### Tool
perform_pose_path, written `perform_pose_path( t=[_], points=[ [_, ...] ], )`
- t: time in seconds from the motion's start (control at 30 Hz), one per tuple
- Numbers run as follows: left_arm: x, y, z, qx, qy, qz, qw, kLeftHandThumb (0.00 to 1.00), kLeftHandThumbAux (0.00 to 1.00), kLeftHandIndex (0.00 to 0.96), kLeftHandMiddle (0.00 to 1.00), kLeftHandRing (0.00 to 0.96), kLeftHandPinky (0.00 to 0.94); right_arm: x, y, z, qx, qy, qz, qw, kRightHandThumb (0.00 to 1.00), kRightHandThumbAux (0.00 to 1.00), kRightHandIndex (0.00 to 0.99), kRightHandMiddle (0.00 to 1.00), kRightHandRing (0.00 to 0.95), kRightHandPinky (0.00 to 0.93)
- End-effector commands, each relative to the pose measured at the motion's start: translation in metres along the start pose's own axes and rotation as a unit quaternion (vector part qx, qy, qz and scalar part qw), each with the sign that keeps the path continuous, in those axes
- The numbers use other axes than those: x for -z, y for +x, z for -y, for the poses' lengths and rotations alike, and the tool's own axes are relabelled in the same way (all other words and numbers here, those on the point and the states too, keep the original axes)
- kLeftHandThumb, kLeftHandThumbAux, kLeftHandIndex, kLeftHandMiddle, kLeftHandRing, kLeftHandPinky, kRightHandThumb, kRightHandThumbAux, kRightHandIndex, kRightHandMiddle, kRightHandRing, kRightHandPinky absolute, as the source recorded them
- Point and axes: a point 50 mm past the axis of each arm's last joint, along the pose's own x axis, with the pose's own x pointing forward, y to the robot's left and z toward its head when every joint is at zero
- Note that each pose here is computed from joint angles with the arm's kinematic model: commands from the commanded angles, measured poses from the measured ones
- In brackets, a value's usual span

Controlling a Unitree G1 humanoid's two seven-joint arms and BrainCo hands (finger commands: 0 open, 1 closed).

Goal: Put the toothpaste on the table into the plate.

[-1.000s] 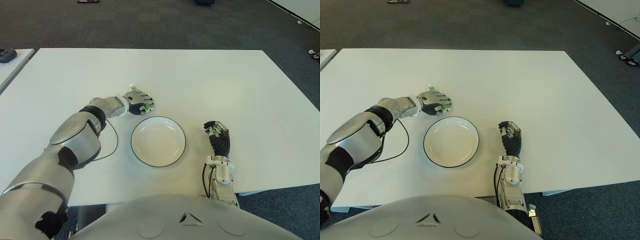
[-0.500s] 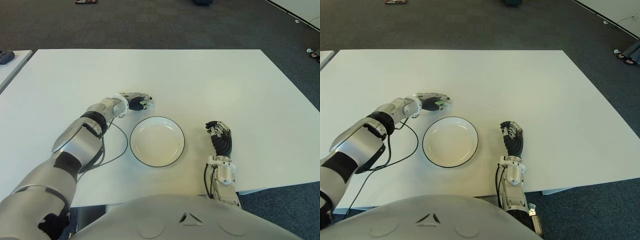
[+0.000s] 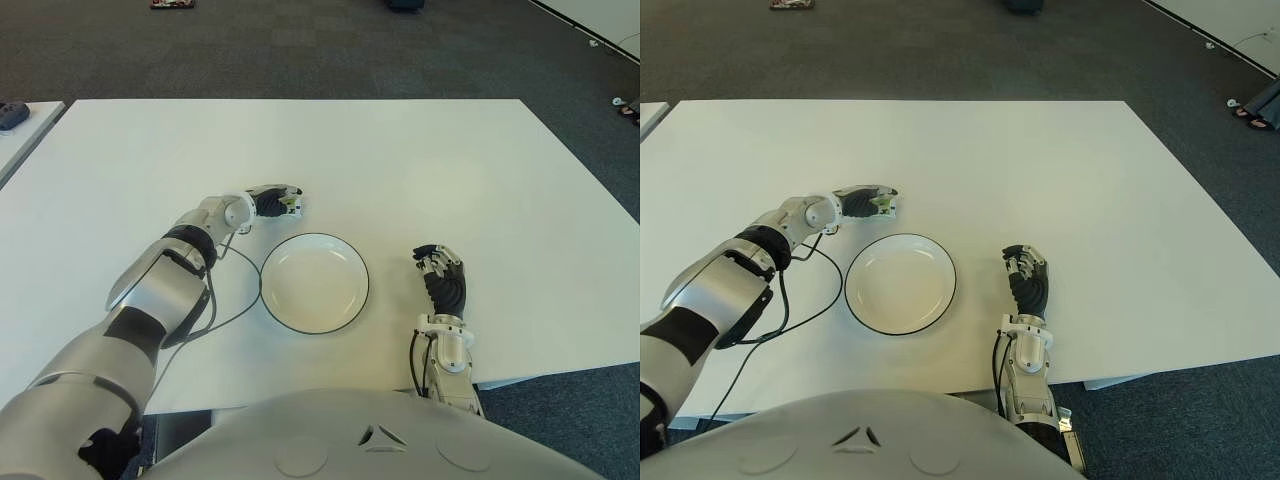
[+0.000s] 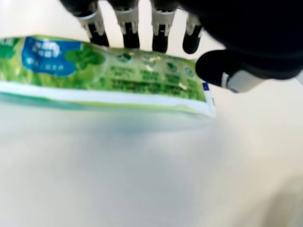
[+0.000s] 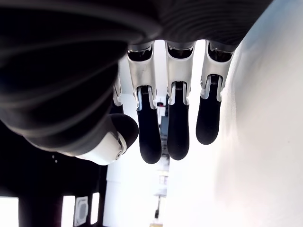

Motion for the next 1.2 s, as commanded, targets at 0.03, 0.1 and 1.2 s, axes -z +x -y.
perform_pose_path(
  t=[0.03,0.1,1.2],
  points=[
    [0.029,-0.008,0.035,0.075,-0.022,-0.071,0.994,0.751,0.316,0.0,0.0,0.0,0.087,-0.001,0.0,0.0,0.001,0.004,0.002,1.0,0.709,0.732,0.429,0.465,0.433,0.439],
    [0.029,-0.008,0.035,0.075,-0.022,-0.071,0.994,0.751,0.316,0.0,0.0,0.0,0.088,-0.001,0.0,0.0,0.001,0.004,0.002,1.0,0.709,0.732,0.429,0.467,0.438,0.442],
    [0.024,-0.009,0.019,0.114,0.309,-0.044,0.943,0.805,0.326,0.09,0.202,0.305,0.415,-0.002,0.0,0.003,0.009,-0.002,-0.005,1.0,0.708,0.733,0.428,0.466,0.439,0.437]
  ],
)
